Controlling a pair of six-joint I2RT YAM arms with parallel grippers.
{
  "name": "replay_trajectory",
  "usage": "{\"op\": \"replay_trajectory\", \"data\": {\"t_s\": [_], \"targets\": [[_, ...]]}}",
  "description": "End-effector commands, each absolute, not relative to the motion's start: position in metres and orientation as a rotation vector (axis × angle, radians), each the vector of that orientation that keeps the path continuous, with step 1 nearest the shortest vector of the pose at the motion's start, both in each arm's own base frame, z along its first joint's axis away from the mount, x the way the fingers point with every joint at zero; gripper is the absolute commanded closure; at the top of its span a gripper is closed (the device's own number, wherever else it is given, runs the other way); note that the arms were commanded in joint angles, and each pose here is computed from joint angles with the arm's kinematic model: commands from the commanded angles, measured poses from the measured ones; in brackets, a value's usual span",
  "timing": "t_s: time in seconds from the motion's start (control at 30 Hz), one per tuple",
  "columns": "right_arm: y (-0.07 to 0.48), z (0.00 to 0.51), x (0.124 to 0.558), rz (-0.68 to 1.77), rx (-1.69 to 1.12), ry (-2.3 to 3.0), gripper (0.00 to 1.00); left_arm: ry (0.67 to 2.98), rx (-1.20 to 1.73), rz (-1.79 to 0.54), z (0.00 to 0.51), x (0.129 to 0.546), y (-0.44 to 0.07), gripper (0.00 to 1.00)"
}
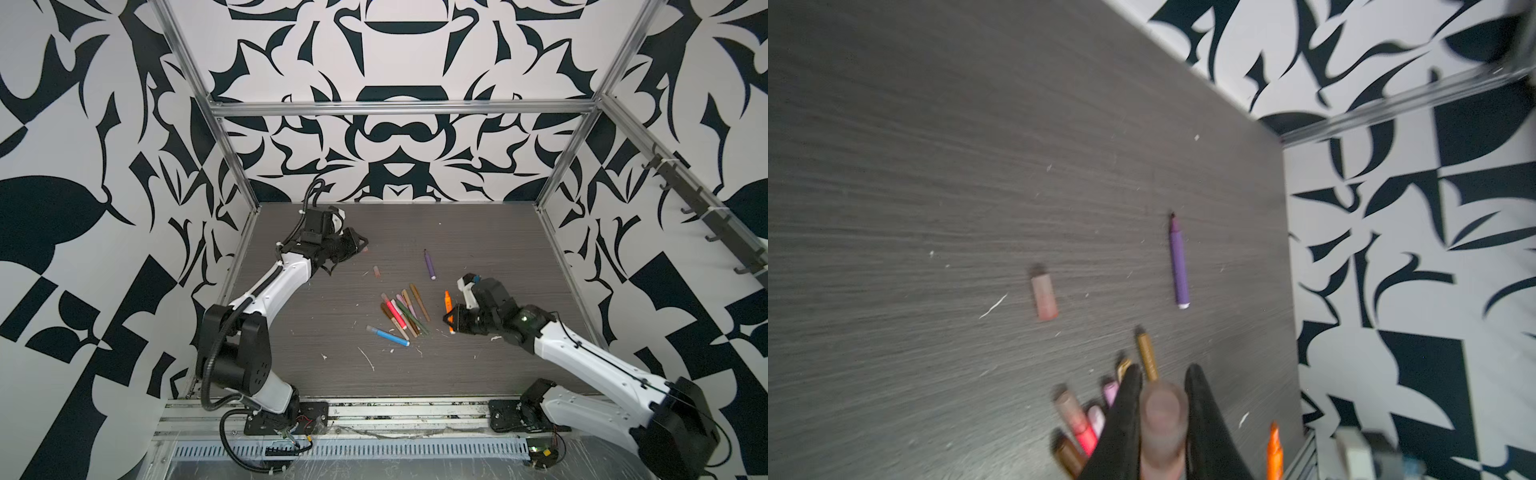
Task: Open the pen caps
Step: 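Carry the uncapped orange highlighter beside the purple highlighter and release it with the right gripper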
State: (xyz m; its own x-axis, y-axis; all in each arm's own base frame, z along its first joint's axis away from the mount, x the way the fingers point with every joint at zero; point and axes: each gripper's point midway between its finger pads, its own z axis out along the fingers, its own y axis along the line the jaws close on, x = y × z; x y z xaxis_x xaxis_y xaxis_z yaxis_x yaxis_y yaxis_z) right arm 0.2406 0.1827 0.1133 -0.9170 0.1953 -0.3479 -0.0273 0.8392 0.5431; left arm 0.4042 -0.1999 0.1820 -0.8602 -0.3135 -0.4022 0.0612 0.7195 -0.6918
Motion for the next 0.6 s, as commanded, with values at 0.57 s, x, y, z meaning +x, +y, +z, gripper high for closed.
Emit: {"op": "replay_trajectory", "data": {"t_s": [0.57], "targets": [[0.182,0.075,0.442,0.826,-0.066,2.595,0.98,2.75,-0.218,-0.866,0.062,0.426,-0.195,1.0]]}}
